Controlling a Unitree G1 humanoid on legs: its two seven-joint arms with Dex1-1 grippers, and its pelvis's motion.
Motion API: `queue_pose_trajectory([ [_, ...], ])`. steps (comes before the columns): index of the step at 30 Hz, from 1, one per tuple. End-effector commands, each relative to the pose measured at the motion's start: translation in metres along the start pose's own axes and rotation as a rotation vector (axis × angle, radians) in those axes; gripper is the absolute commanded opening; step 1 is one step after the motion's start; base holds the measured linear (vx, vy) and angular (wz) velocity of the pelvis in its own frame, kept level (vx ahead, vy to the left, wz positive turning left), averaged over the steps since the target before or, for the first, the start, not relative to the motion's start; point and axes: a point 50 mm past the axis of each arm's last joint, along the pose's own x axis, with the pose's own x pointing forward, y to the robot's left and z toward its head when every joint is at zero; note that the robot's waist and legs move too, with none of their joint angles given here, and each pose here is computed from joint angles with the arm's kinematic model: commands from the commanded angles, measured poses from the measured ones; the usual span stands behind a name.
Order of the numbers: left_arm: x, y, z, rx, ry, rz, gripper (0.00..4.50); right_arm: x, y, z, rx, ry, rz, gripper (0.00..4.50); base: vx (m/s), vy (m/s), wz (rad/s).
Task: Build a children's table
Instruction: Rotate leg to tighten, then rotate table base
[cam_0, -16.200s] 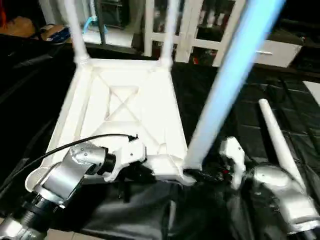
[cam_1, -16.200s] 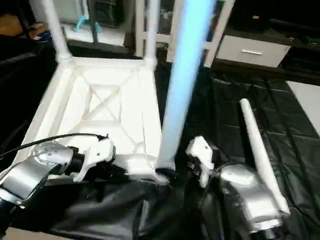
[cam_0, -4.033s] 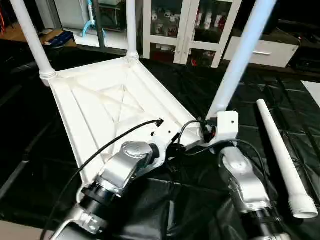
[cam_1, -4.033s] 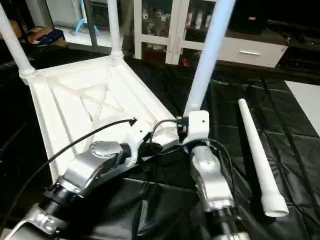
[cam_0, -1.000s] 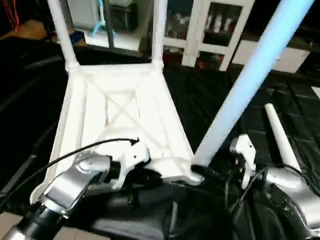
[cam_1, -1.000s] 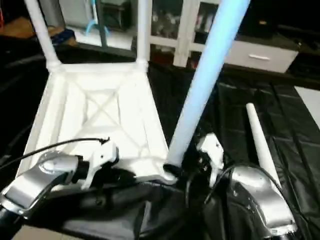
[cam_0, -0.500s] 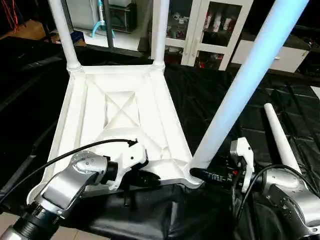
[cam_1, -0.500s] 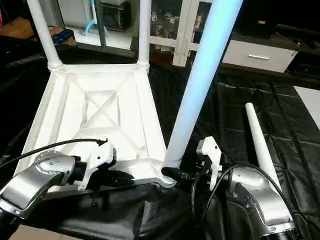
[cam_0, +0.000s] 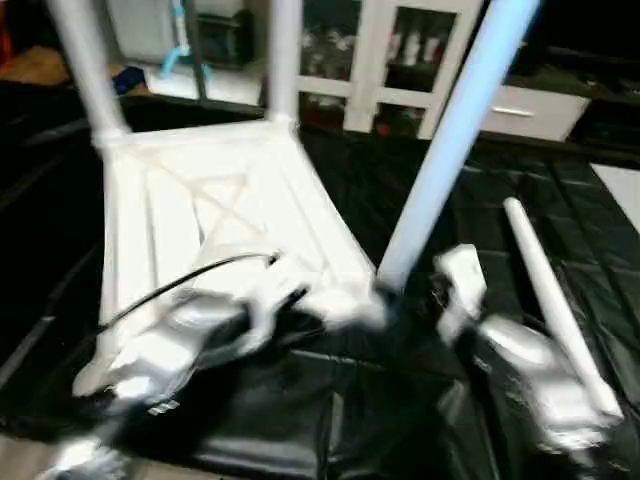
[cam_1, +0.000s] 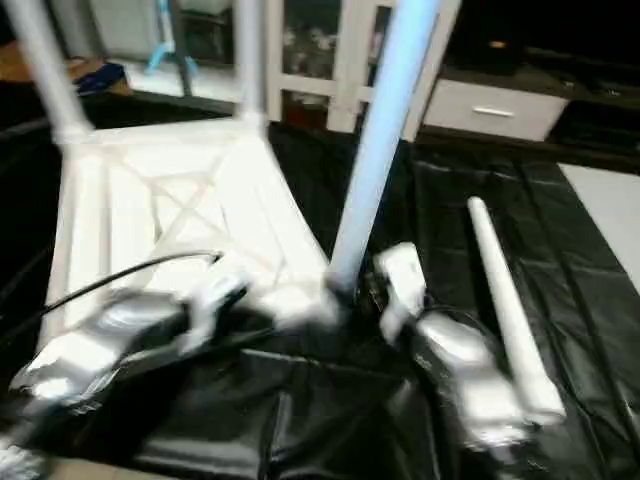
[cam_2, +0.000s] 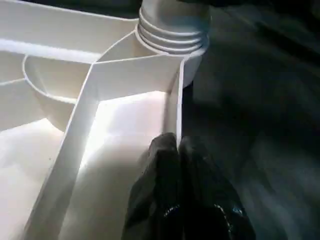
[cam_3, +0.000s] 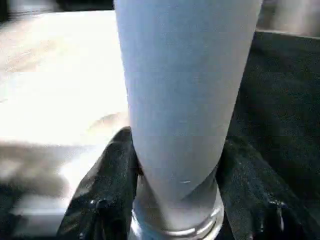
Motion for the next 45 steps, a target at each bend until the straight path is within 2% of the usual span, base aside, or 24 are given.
queue_pose_trajectory([
  [1, -0.002, 0.013, -0.004, -0.059, -0.004, 0.117, 0.0, -0.013, -0.04, -0.021, -0.027, 0.123, -0.34, 1.91, 0.0, 0.0, 0.0],
  [3, 0.016, 0.02, 0.016, -0.062, -0.101, 0.277, 0.0, 0.002, -0.03, -0.021, -0.064, 0.119, -0.471, 1.91, 0.0, 0.0, 0.0],
  [6, 0.024, 0.016, 0.027, -0.069, -0.147, 0.283, 0.0, 0.009, -0.022, -0.018, -0.054, 0.092, -0.493, 1.9, 0.0, 0.0, 0.0],
  [12, 0.018, 0.017, 0.016, -0.05, -0.099, 0.273, 0.0, 0.007, -0.022, -0.014, -0.012, 0.036, -0.474, 1.89, 0.0, 0.0, 0.0],
  [16, 0.014, 0.022, 0.01, -0.048, -0.068, 0.304, 0.0, 0.01, -0.014, -0.005, 0.005, -0.03, -0.423, 1.89, 0.0, 0.0, 0.0],
  [17, 0.013, 0.025, 0.008, -0.05, -0.065, 0.317, 0.0, 0.011, -0.008, 0.002, 0.013, -0.078, -0.358, 2.24, 0.0, 0.0, 0.0],
  [18, 0.012, 0.027, 0.007, -0.052, -0.062, 0.32, 0.0, 0.01, -0.008, 0.006, 0.001, -0.106, -0.347, 2.45, 0.0, 0.0, 0.0],
  [19, 0.011, 0.028, 0.006, -0.051, -0.059, 0.323, 0.0, 0.009, -0.007, 0.01, 0.027, -0.132, -0.325, 2.59, 0.0, 0.0, 0.0],
  [21, 0.009, 0.03, 0.005, -0.045, -0.052, 0.326, 0.0, 0.005, -0.009, 0.015, 0.026, -0.162, -0.333, 2.59, 0.0, 0.0, 0.0],
  [22, 0.008, 0.031, 0.004, -0.045, -0.051, 0.33, 0.0, 0.002, -0.01, 0.016, 0.024, -0.172, -0.332, 2.85, 0.0, 0.0, 0.0],
  [28, 0.006, 0.037, 0.005, -0.035, -0.051, 0.34, 0.0, -0.016, -0.014, 0.021, -0.036, -0.205, -0.339, 3.37, 0.0, 0.0, 0.0],
  [29, 0.006, 0.038, 0.006, -0.026, -0.054, 0.342, 0.0, -0.019, -0.013, 0.02, -0.045, -0.196, -0.337, 3.37, 0.0, 0.0, 0.0],
  [32, 0.012, 0.045, 0.023, 0.051, -0.096, 0.336, 0.0, -0.03, -0.006, 0.002, -0.117, -0.101, -0.297, 3.42, 0.0, 0.0, 0.0],
  [34, 0.014, 0.047, 0.028, 0.068, -0.113, 0.335, 0.0, -0.031, -0.005, -0.003, -0.133, -0.069, -0.289, 3.42, 0.0, 0.0, 0.0],
  [37, 0.023, 0.052, 0.047, 0.094, -0.167, 0.349, 0.0, -0.031, -0.004, -0.016, -0.116, 0.007, -0.298, 3.42, 0.0, 0.0, 0.0],
  [39, 0.028, 0.054, 0.058, 0.108, -0.187, 0.357, 0.0, -0.03, -0.002, -0.019, -0.11, 0.027, -0.293, 3.42, 0.0, 0.0, 0.0],
  [41, 0.03, 0.054, 0.061, 0.102, -0.194, 0.348, 0.0, -0.03, 0.0, -0.02, -0.119, 0.038, -0.282, 3.42, 0.0, 0.0, 0.0],
  [42, 0.031, 0.054, 0.062, 0.102, -0.196, 0.343, 0.54, -0.03, 0.001, -0.02, -0.122, 0.04, -0.28, 3.45, 0.0, 0.0, 0.0],
  [45, 0.035, 0.054, 0.063, 0.07, -0.19, 0.313, 0.66, -0.031, 0.003, -0.022, -0.123, 0.057, -0.277, 3.45, 0.0, 0.0, 0.0],
])
